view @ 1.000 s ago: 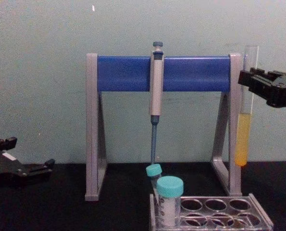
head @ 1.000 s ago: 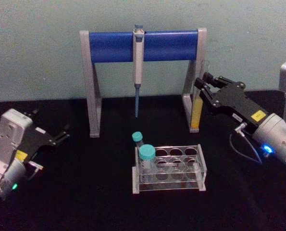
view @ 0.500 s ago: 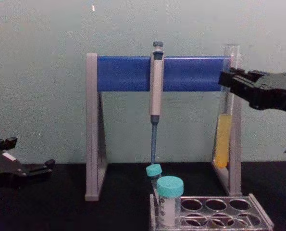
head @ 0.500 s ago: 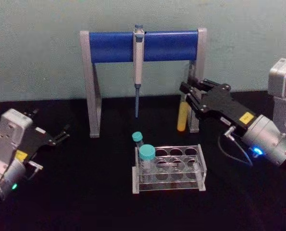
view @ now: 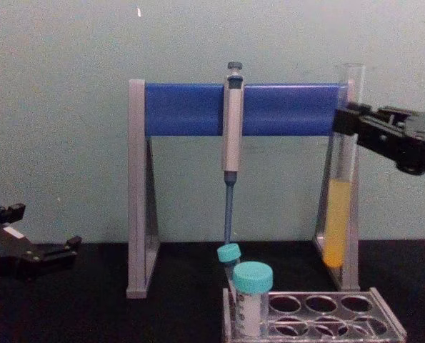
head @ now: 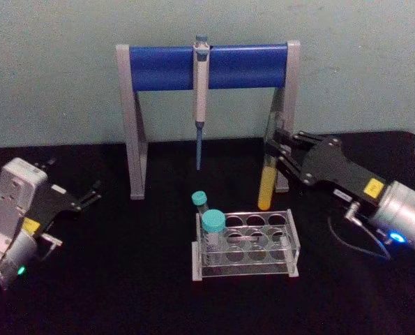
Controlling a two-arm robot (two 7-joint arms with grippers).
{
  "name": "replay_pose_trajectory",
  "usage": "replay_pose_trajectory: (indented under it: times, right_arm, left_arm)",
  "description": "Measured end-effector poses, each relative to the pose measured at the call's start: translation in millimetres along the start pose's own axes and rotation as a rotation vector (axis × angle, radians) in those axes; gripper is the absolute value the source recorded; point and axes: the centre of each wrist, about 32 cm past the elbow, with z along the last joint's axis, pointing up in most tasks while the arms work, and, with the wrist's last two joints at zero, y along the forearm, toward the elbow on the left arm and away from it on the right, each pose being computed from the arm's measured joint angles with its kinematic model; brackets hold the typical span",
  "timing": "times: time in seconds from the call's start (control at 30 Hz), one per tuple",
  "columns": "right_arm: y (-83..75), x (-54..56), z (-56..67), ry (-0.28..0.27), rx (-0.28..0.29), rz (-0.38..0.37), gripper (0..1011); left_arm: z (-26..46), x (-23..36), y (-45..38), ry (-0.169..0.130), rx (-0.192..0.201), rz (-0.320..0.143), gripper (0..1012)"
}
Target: Pick up the test tube from the test tube rack, shake it, then place it back into the test tube rack.
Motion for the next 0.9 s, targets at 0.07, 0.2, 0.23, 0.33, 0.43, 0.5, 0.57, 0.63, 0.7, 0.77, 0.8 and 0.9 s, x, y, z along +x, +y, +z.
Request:
replay_pose_trajectory:
  times: [0.07, 0.2, 0.23, 0.33, 0.43, 0.5, 0.57, 0.63, 0.7, 0.77, 0.8, 0.9]
  right_arm:
    - [-8.6, -0.4, 2.6, -0.002, -0.006, 0.001, 227]
    - [-22.2, -1.2, 5.4, -0.008, -0.024, -0.019, 227]
    - [-24.5, -1.2, 5.8, -0.010, -0.027, -0.028, 227]
    - [-32.6, -0.4, 6.6, -0.017, -0.043, -0.072, 227]
    - [-36.2, 1.1, 7.2, -0.030, -0.061, -0.126, 227]
    - [-36.1, 1.9, 7.9, -0.039, -0.071, -0.153, 227]
    - [-34.1, 3.5, 7.5, -0.045, -0.081, -0.186, 227]
    - [-30.7, 6.1, 6.1, -0.047, -0.086, -0.208, 227]
    - [-27.2, 8.1, 4.8, -0.046, -0.086, -0.217, 227]
    - [-21.1, 11.0, 2.5, -0.042, -0.083, -0.222, 227]
    - [-17.0, 12.2, 1.2, -0.038, -0.080, -0.221, 227]
    - [-10.5, 14.5, -0.7, -0.031, -0.074, -0.212, 226]
  left_arm:
    - [0.0, 0.0, 0.0, 0.000, 0.000, 0.000, 1001]
    - [0.0, 0.0, 0.0, 0.000, 0.000, 0.000, 1001]
    - [0.0, 0.0, 0.0, 0.000, 0.000, 0.000, 1001]
    - [0.0, 0.0, 0.0, 0.000, 0.000, 0.000, 1001]
    - [0.0, 0.0, 0.0, 0.000, 0.000, 0.000, 1001]
    - [0.0, 0.0, 0.0, 0.000, 0.000, 0.000, 1001]
    - [0.0, 0.0, 0.0, 0.000, 0.000, 0.000, 1001]
    - [0.0, 0.0, 0.0, 0.000, 0.000, 0.000, 1001]
    - [0.0, 0.0, 0.0, 0.000, 0.000, 0.000, 1001]
    - [0.0, 0.0, 0.0, 0.000, 0.000, 0.000, 1001]
    - [0.0, 0.0, 0.0, 0.000, 0.000, 0.000, 1001]
    - [0.0, 0.0, 0.0, 0.000, 0.000, 0.000, 1001]
